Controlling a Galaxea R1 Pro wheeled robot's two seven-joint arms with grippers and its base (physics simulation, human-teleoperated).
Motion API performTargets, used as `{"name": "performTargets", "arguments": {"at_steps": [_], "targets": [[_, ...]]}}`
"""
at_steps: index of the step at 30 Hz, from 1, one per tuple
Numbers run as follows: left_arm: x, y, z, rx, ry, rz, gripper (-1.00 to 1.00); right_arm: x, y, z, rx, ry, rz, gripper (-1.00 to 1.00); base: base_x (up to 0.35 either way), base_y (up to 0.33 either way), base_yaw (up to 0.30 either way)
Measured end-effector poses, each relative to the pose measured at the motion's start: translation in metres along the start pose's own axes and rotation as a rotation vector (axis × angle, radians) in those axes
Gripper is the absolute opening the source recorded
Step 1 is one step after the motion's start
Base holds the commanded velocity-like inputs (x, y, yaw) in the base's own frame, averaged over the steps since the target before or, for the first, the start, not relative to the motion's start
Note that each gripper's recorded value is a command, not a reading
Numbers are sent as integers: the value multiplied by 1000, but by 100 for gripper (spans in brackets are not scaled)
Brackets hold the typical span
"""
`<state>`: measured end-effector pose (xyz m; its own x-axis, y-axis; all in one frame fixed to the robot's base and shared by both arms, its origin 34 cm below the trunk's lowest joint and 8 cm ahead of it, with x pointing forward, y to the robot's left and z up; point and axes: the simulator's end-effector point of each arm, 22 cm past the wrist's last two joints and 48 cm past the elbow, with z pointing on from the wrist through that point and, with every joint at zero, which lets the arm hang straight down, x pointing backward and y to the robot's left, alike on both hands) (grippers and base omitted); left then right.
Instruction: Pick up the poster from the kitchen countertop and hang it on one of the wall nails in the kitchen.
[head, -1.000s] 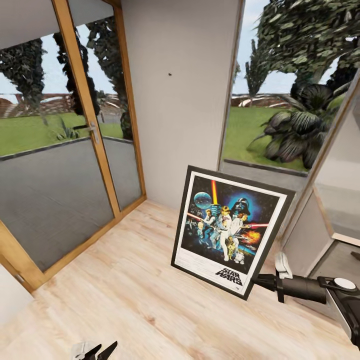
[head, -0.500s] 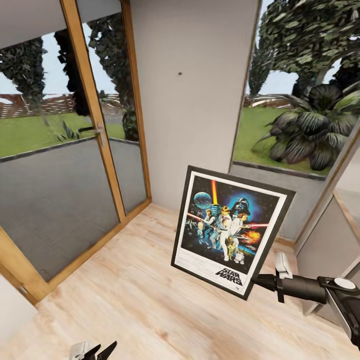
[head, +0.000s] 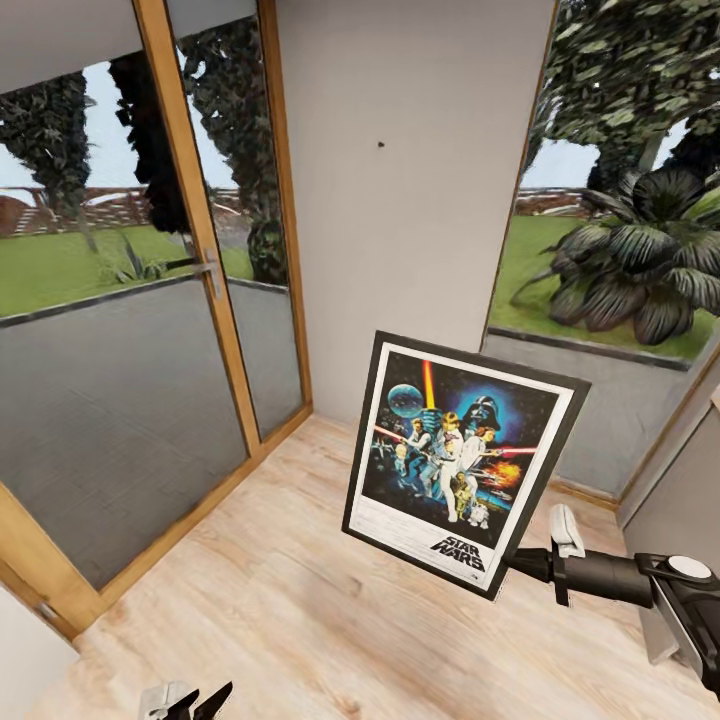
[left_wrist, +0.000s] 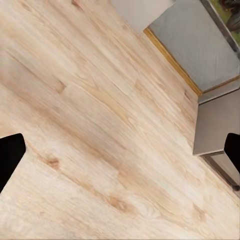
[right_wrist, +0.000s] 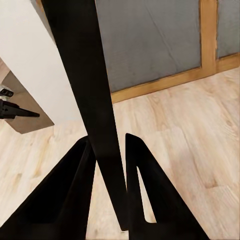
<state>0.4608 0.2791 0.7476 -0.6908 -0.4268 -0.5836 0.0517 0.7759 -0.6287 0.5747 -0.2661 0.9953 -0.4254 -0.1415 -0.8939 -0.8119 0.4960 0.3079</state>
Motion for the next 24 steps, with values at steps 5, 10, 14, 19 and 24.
{"name": "performTargets", "arguments": {"at_steps": [5, 10, 14, 19, 24], "targets": [[0, 0, 0, 0, 0, 0, 100, 0, 0, 0, 0, 0, -1, -100, 281, 230, 0], [0, 0, 0, 0, 0, 0, 100, 0, 0, 0, 0, -1, -1, -100, 280, 235, 0], [0, 0, 0, 0, 0, 0, 100, 0, 0, 0, 0, 0, -1, -100, 273, 251, 0], [0, 0, 0, 0, 0, 0, 100, 0, 0, 0, -1, 0, -1, -100, 269, 258, 0], [0, 0, 0, 0, 0, 0, 100, 0, 0, 0, 0, 0, -1, -100, 268, 260, -24]]}}
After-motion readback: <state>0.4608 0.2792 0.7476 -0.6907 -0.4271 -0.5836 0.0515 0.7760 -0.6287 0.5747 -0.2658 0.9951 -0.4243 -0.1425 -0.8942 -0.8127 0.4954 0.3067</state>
